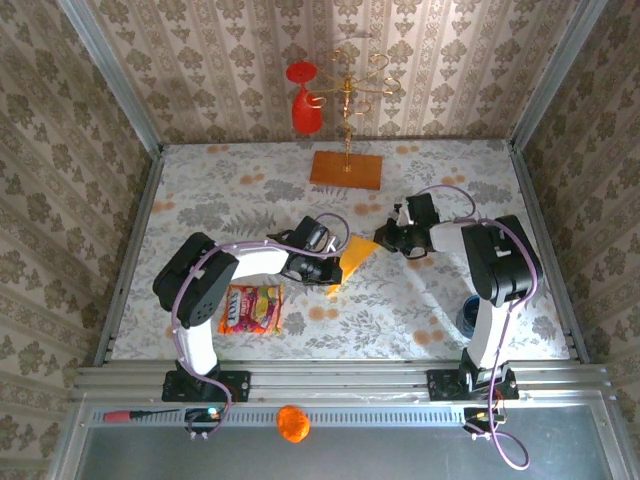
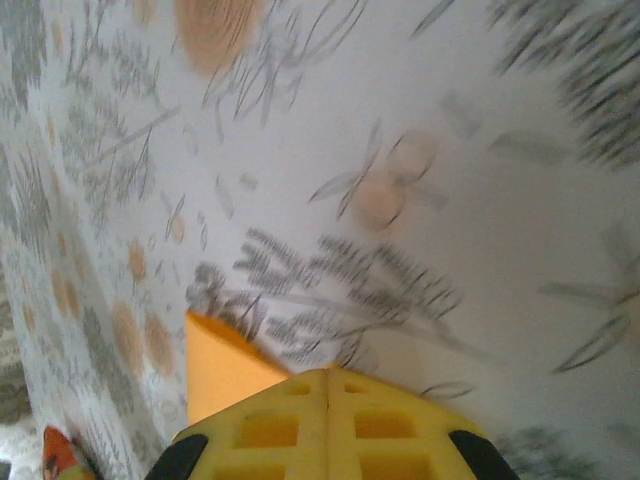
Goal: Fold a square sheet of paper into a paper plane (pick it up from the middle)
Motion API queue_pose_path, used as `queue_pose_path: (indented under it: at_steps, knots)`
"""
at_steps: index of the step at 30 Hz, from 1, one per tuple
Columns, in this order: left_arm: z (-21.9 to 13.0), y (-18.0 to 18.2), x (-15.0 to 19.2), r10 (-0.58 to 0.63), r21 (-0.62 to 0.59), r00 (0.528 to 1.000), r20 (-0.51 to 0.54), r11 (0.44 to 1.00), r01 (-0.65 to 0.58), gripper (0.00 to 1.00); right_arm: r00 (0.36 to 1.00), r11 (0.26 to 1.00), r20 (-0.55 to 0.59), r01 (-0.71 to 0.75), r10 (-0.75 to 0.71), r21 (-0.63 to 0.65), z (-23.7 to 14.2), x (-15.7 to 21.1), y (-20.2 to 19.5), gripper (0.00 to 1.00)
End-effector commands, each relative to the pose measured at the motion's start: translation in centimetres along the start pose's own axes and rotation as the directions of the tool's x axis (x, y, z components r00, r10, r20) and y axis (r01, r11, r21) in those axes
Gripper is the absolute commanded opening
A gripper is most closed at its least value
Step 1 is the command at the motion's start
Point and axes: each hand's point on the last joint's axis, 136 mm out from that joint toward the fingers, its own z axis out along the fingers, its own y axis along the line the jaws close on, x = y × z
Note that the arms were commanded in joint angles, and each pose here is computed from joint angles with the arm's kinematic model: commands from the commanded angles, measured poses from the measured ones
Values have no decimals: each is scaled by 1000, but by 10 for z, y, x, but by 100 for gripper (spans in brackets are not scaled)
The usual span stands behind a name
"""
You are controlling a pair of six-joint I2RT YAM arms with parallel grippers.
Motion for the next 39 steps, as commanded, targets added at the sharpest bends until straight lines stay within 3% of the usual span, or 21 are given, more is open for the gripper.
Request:
queue_pose_path:
  at_steps: [1, 4, 8, 12, 23, 28, 39]
  knots:
    - [8, 29, 40, -77, -109, 988, -132, 992, 63, 1, 995, 985, 84, -73, 61, 156, -5, -26, -45, 0]
    - [9, 27, 38, -72, -105, 989, -128, 993, 59, 1, 995, 988, 95, -55, 41, 148, -13, -34, -35, 0]
    - [8, 23, 34, -69, -87, 991, -116, 994, 59, 1, 985, 996, 169, -7, -8, 87, -53, -44, 4, 0]
    - [8, 20, 31, -58, -76, 993, -102, 996, 50, 1, 987, 997, 157, 31, -41, 64, -77, -25, 27, 0]
    - [3, 13, 21, -36, -61, 997, -63, 998, 32, 1, 993, 997, -93, 70, -69, 16, -27, 77, 61, 0]
    - [3, 13, 20, -35, -58, 998, -57, 998, 31, 1, 983, 995, -156, 89, -94, -40, -4, 98, 71, 0]
    - [-9, -10, 7, 0, 5, 1000, -8, 1000, 0, 2, 972, 993, -220, 96, -79, 66, 18, 113, 35, 0]
